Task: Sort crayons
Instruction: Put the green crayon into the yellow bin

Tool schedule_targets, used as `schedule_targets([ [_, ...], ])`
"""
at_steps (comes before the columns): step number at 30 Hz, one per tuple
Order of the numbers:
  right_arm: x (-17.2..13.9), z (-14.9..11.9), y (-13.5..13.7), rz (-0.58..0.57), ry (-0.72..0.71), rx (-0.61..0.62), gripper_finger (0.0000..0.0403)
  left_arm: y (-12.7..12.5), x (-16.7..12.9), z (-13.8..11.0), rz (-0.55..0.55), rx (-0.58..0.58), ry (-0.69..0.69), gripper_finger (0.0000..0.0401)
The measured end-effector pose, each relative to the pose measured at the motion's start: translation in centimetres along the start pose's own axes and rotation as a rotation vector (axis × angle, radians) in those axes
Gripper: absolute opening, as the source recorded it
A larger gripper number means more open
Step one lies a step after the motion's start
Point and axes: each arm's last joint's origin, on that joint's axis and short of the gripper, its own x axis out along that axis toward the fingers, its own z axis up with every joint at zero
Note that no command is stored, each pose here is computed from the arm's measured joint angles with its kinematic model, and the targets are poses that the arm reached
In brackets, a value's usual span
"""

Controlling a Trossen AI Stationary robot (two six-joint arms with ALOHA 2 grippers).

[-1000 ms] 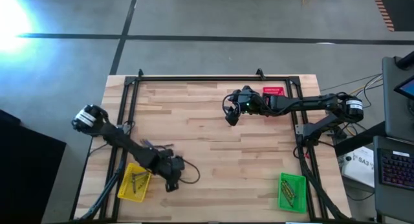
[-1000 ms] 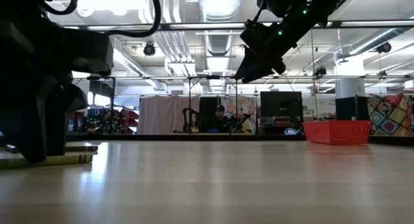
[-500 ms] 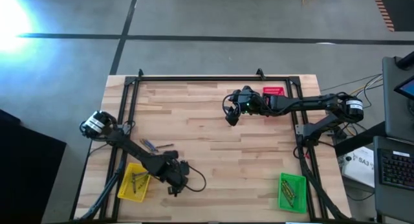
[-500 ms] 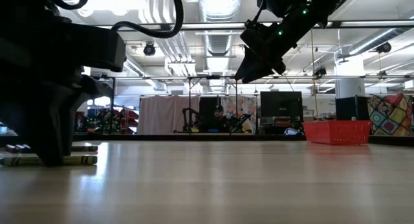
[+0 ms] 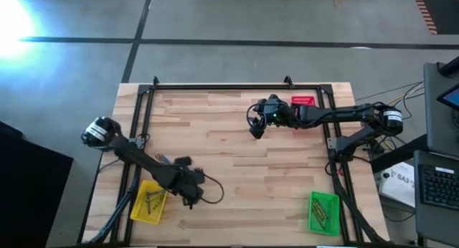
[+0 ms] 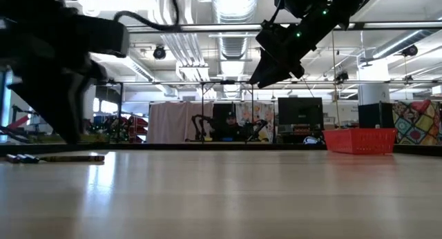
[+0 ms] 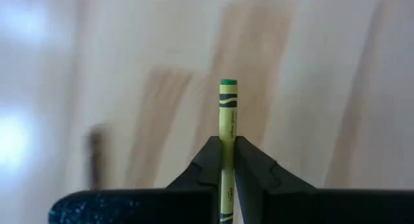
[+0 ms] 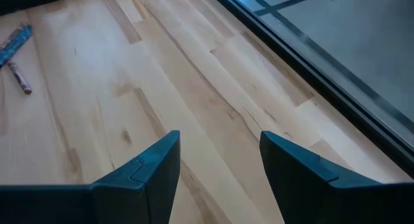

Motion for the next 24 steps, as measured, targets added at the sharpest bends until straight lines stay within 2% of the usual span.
schedule_targets([
  [4, 0.0, 0.1, 0.0, 0.0, -0.002, 0.001, 0.0203, 1.6, -1.9, -0.8, 0.032, -0.04, 0.061, 0.0001],
  [6, 0.0, 0.1, 0.0, 0.0, -0.002, 0.0, 0.0203, 2.4, -3.2, -1.3, 0.01, -0.057, 0.11, 0.0001],
  [11, 0.0, 0.1, 0.0, 0.0, -0.002, 0.001, 0.0203, 3.6, -6.6, -3.0, -0.214, -0.142, 0.327, 0.0001],
  [15, 0.0, 0.1, 0.0, 0.001, -0.002, 0.0, 0.0203, 3.8, -8.5, -4.1, -0.299, -0.219, 0.347, 0.0],
  [19, 0.0, 0.1, 0.0, 0.0, 0.0, 0.0, 0.0203, 3.7, -9.0, -5.1, -0.303, -0.262, 0.354, 0.0],
  [24, 0.0, 0.1, 0.0, 0.0, 0.0, 0.0, 0.0203, 3.6, -8.1, -6.2, -0.279, -0.299, 0.418, 0.0002],
])
